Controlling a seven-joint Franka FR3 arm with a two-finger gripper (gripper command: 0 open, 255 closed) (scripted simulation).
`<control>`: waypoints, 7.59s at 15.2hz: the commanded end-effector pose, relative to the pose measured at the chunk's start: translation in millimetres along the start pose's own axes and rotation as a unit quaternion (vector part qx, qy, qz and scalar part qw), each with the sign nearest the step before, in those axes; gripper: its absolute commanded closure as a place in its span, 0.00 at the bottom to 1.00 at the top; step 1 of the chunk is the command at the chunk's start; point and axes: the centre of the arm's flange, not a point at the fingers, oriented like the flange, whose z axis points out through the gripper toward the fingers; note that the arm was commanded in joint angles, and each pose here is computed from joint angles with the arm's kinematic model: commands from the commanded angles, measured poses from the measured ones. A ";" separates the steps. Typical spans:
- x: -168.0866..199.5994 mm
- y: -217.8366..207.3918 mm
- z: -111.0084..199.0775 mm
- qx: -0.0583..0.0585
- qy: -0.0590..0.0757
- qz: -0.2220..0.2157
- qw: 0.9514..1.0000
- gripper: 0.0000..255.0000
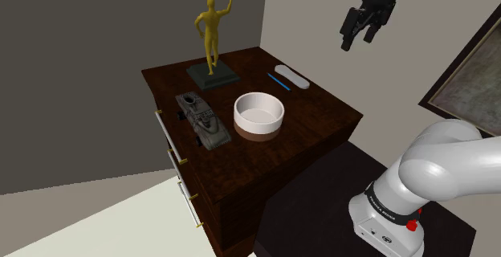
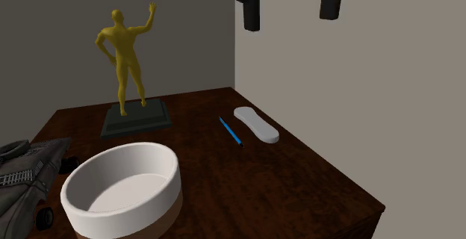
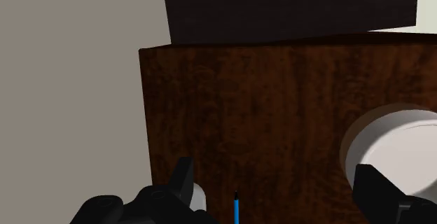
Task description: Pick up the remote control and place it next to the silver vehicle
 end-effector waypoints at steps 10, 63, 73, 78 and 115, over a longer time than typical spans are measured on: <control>87.2 36.1 77.0 0.017 -0.007 -0.001 1.000 0.00; 309.5 114.1 307.5 0.061 -0.024 -0.004 0.998 1.00; 312.6 119.5 255.1 0.061 -0.024 -0.004 0.998 1.00; 314.2 122.2 228.9 0.061 -0.024 -0.004 0.998 1.00; 342.7 -165.5 134.0 0.061 -0.024 -0.004 0.998 1.00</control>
